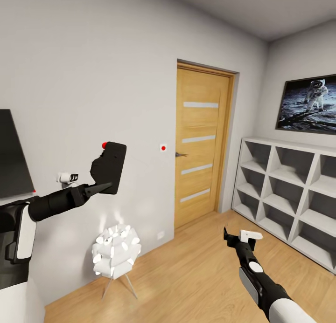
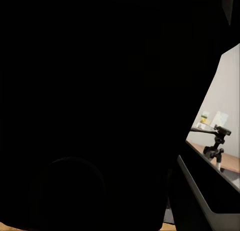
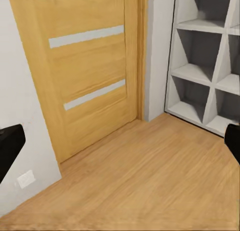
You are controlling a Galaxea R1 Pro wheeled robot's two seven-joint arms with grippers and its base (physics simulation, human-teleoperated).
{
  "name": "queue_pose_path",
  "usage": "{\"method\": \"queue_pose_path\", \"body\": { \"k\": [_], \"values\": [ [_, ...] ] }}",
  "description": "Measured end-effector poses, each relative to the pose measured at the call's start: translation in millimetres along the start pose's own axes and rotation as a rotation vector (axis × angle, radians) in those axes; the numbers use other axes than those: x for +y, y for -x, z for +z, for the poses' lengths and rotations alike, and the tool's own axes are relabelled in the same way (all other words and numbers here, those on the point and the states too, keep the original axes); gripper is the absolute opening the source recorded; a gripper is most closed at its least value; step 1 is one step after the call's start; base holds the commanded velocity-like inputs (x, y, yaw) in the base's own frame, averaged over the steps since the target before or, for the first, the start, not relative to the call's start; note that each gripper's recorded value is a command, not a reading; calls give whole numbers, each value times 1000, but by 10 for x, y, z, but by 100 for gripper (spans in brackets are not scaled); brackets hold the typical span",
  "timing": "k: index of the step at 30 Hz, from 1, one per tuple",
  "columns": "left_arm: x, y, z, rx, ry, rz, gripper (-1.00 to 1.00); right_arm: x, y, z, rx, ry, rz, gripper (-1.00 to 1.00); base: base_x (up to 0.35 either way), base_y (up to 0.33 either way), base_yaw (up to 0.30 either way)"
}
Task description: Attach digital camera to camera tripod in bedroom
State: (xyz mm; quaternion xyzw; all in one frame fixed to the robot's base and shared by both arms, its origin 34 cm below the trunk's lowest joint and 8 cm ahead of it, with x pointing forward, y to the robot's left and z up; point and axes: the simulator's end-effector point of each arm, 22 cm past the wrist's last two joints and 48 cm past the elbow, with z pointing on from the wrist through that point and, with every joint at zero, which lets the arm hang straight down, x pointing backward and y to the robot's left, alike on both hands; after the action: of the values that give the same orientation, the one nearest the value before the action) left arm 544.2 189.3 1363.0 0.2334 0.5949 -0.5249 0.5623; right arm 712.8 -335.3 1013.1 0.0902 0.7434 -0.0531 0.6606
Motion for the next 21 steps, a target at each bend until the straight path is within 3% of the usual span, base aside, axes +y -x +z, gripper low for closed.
{"method": "queue_pose_path", "body": {
  "k": [1, 2, 3, 4, 5, 6, 7, 8, 13, 17, 18, 21],
  "values": [
    [-11, -5, 9, 2, -3, 0, -100, 117, -778, -224, 220, 45, -19, 100, 45, -35, 0],
    [-19, -31, 37, 11, -7, -1, -100, -101, -1893, -790, 496, 15, -57, 100, 9, -7, 0],
    [-78, -130, 150, 48, -32, -2, -100, -430, -3205, -2034, 909, -24, -108, 100, 6, -5, 0],
    [-88, -154, 174, 57, -35, -2, -100, -775, -3929, -3289, 1169, -67, -147, 100, 5, -4, 0],
    [-94, -160, 180, 59, -37, -1, -100, -849, -4098, -3659, 1214, -68, -156, 100, 4, -3, 0],
    [-99, -164, 184, 61, -38, -1, -100, -793, -4010, -3447, 1183, -63, -149, 100, 3, -2, 0],
    [-97, -169, 188, 63, -38, -2, -100, -704, -3838, -3080, 1134, -55, -143, 100, 2, -2, 0],
    [-99, -174, 192, 65, -38, -1, -100, -742, -3919, -3249, 1162, -59, -145, 100, 2, -1, 0],
    [-100, -179, 194, 67, -38, -1, -100, -818, -4073, -3594, 1215, -63, -155, 100, 0, 0, 0],
    [-101, -179, 194, 67, -39, -1, -100, -922, -4249, -4061, 1279, -69, -167, 100, 0, 0, 0],
    [-101, -182, 196, 68, -39, -1, -100, -974, -4325, -4295, 1310, -73, -172, 100, 0, 0, 0],
    [-102, -181, 197, 68, -39, -1, -100, -1022, -4391, -4524, 1341, -75, -179, 100, 0, 0, 0]
  ]
}}
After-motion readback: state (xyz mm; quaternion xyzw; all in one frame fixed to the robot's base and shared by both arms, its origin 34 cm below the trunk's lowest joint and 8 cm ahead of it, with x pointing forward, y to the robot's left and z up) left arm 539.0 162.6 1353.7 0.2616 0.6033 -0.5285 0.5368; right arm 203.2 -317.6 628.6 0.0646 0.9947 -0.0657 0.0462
